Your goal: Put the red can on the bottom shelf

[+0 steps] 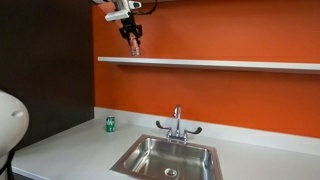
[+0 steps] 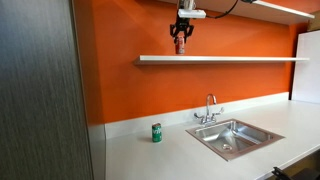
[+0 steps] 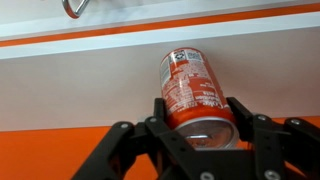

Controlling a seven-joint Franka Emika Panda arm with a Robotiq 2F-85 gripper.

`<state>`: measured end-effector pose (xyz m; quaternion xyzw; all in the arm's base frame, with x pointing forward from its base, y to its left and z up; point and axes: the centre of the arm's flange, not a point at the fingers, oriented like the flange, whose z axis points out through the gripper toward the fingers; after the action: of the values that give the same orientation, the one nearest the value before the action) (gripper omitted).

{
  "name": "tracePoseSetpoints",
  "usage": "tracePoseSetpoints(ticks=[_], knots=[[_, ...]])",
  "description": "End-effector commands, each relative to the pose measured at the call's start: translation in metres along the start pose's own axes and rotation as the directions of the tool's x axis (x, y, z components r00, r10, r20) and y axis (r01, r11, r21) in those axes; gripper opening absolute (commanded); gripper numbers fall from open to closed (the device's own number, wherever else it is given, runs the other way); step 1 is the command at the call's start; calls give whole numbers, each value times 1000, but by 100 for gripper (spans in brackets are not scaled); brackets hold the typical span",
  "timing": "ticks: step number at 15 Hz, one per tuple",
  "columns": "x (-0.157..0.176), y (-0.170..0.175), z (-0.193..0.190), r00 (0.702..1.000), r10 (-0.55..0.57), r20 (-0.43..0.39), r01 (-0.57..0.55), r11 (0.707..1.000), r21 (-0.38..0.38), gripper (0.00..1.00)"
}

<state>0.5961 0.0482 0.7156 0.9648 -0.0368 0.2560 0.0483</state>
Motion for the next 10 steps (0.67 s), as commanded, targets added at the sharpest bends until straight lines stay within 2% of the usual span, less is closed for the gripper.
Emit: tracePoseSetpoints(ticks=[1, 10], knots=[[22, -1, -5, 1000, 26, 12, -26, 1000, -5, 39], [35, -4, 10, 999, 33, 31, -33, 999, 4, 39]])
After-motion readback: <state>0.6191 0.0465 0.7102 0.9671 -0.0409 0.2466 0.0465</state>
